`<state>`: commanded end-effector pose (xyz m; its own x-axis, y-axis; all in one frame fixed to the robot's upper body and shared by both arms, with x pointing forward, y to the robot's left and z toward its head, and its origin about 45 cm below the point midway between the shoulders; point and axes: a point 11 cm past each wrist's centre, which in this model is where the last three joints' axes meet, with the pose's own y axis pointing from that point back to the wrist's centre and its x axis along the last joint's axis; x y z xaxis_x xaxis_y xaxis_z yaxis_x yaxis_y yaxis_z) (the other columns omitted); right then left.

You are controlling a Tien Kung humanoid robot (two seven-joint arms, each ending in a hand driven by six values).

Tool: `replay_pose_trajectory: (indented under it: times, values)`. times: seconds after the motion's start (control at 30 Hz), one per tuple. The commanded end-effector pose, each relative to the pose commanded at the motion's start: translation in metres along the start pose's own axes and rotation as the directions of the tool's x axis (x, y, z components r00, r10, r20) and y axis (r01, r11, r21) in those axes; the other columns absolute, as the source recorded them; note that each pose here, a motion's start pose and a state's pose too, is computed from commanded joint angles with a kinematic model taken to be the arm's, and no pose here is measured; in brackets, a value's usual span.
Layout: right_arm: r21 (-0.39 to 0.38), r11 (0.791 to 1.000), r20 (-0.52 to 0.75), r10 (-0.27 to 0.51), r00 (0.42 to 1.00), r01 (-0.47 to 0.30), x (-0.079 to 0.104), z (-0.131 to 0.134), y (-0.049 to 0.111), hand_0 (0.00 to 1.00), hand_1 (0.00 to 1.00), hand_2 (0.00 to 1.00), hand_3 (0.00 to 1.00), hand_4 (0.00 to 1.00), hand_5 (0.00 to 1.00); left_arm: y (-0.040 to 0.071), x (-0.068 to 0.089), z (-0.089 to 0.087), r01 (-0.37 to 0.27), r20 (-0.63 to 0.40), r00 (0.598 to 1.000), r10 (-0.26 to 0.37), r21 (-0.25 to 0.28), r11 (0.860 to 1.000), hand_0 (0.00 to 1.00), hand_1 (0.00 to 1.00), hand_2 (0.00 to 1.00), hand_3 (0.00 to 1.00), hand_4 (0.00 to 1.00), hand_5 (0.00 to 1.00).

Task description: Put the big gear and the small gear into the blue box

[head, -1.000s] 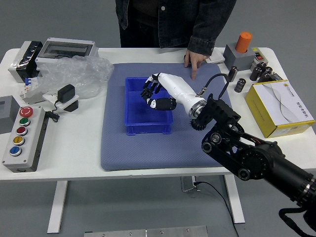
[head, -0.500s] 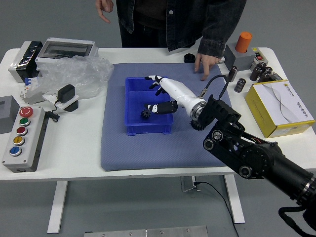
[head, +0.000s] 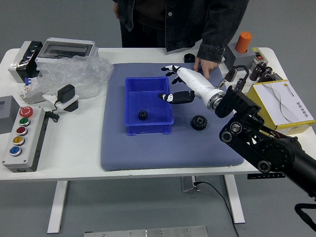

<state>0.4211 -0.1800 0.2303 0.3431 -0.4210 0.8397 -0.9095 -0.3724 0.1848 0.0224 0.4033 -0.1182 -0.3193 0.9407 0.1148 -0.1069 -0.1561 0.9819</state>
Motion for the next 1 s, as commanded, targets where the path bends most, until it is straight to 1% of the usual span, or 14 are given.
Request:
replay_pose_trajectory:
  times: [0.13, 0.4, 0.47, 0.5, 0.8, 1.0]
  values:
    - [-0.043, 0.999, -0.032, -0.014, 0.999, 0.013, 0.006, 0.017, 0.005, 0.728, 0.66, 0.776, 0.831, 0.832, 0.345, 0.0, 0.0, 0.002, 0.0, 0.0, 1.0, 0.0, -0.004, 1.0, 0.849, 0.797, 0.799, 0.843, 0.583, 0.063]
    - [-0.142, 0.988, -0.12, -0.083, 0.989, 0.065, 0.012, 0.049, 0.015, 0.735, 0.673, 0.791, 0.841, 0.832, 0.344, 0.0, 0.001, 0.005, -0.003, -0.001, 1.0, 0.003, -0.008, 1.0, 0.849, 0.797, 0.799, 0.842, 0.583, 0.063]
    - [-0.164, 0.983, -0.136, -0.105, 0.985, 0.082, 0.01, 0.055, 0.018, 0.735, 0.673, 0.791, 0.841, 0.832, 0.344, 0.0, 0.002, 0.005, -0.003, -0.002, 1.0, 0.003, -0.007, 1.0, 0.849, 0.797, 0.799, 0.842, 0.583, 0.063]
    - [-0.175, 0.98, -0.143, -0.117, 0.983, 0.091, 0.008, 0.058, 0.019, 0.747, 0.698, 0.837, 0.892, 0.831, 0.342, 0.0, 0.002, 0.005, -0.003, -0.002, 1.0, 0.003, -0.008, 1.0, 0.849, 0.797, 0.799, 0.843, 0.583, 0.063]
    - [-0.239, 0.956, -0.186, -0.219, 0.958, 0.172, -0.013, 0.067, 0.025, 0.753, 0.713, 0.851, 0.902, 0.831, 0.338, 0.0, 0.002, 0.004, -0.003, -0.003, 1.0, 0.003, -0.007, 1.0, 0.849, 0.797, 0.799, 0.842, 0.583, 0.063]
    - [-0.261, 0.944, -0.21, -0.26, 0.943, 0.202, -0.023, 0.071, 0.028, 0.754, 0.717, 0.858, 0.894, 0.831, 0.336, 0.0, 0.001, 0.004, -0.002, -0.002, 1.0, 0.002, -0.008, 1.0, 0.849, 0.797, 0.798, 0.842, 0.583, 0.063]
